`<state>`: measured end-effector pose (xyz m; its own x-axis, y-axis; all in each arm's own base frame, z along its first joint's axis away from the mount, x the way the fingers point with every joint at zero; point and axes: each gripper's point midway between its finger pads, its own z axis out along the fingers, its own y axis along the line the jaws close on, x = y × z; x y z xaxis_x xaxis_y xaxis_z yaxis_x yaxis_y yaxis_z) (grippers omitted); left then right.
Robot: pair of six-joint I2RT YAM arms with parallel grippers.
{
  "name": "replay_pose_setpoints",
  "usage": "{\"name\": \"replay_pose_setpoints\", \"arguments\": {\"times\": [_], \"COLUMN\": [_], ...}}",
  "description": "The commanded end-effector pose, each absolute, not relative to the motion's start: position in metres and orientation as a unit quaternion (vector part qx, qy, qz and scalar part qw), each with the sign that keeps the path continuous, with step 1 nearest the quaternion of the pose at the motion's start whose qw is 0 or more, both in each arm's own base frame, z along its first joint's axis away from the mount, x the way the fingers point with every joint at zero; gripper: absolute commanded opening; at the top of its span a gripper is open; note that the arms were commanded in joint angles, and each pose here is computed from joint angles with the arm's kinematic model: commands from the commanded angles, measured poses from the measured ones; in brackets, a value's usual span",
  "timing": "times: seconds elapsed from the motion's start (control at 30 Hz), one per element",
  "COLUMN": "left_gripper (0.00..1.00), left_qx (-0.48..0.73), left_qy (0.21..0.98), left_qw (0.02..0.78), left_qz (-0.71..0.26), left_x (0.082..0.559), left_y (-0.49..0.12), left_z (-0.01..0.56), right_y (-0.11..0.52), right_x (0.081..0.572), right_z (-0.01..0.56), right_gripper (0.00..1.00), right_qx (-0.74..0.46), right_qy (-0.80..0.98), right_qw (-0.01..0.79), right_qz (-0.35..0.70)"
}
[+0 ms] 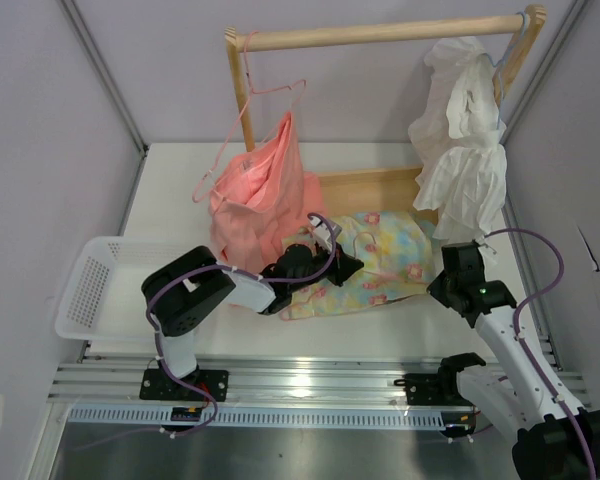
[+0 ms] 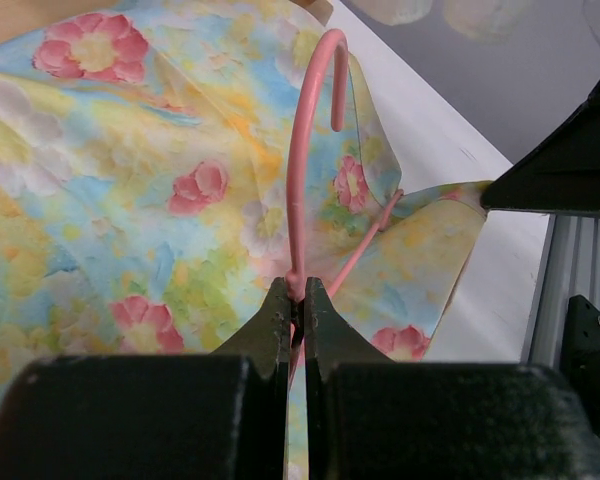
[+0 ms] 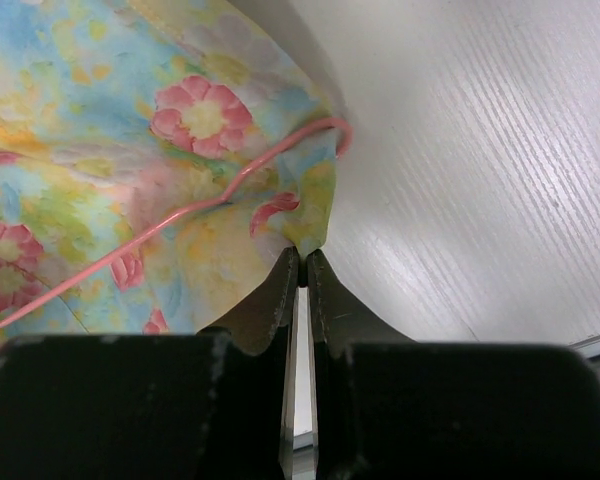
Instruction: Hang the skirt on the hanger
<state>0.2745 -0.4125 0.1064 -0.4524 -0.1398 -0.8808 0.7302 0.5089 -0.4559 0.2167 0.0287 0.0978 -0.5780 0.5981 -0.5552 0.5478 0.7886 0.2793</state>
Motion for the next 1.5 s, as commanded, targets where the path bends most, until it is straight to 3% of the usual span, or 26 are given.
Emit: {"name": "replay_pose_setpoints", "arguments": {"times": [0.0,0.53,0.7,0.83,0.9,0.93,1.07,1.47], "left_gripper": [0.0,0.0,0.0,0.0,0.0,0.0,0.0,0.0], "left_qx": [0.218,0.279,0.289,0.292,0.288,0.289,0.296,0.298], "left_qy": [0.735,0.716,0.711,0.709,0.702,0.703,0.697,0.68], "left_qw": [0.497,0.484,0.484,0.49,0.499,0.498,0.505,0.529], "left_qz": [-0.406,-0.419,-0.42,-0.415,-0.419,-0.417,-0.414,-0.411], "left_x": [0.285,0.285,0.286,0.293,0.298,0.3,0.308,0.322], "left_y": [-0.394,-0.412,-0.415,-0.421,-0.426,-0.427,-0.436,-0.43], "left_z": [0.094,0.094,0.096,0.101,0.111,0.111,0.119,0.146], "right_y": [0.02,0.005,0.006,0.008,0.01,0.013,0.017,0.03], "right_x": [0.224,0.236,0.231,0.228,0.227,0.227,0.226,0.222], "right_z": [0.116,0.121,0.113,0.108,0.109,0.11,0.119,0.122], "right_gripper": [0.0,0.0,0.13,0.14,0.25,0.4,0.56,0.63], "right_qx": [0.332,0.36,0.36,0.36,0.364,0.361,0.351,0.33], "right_qy": [0.876,0.867,0.868,0.871,0.869,0.87,0.868,0.869], "right_qw": [0.348,0.341,0.337,0.33,0.33,0.33,0.346,0.363], "right_qz": [0.035,0.052,0.053,0.055,0.061,0.066,0.064,0.067]}}
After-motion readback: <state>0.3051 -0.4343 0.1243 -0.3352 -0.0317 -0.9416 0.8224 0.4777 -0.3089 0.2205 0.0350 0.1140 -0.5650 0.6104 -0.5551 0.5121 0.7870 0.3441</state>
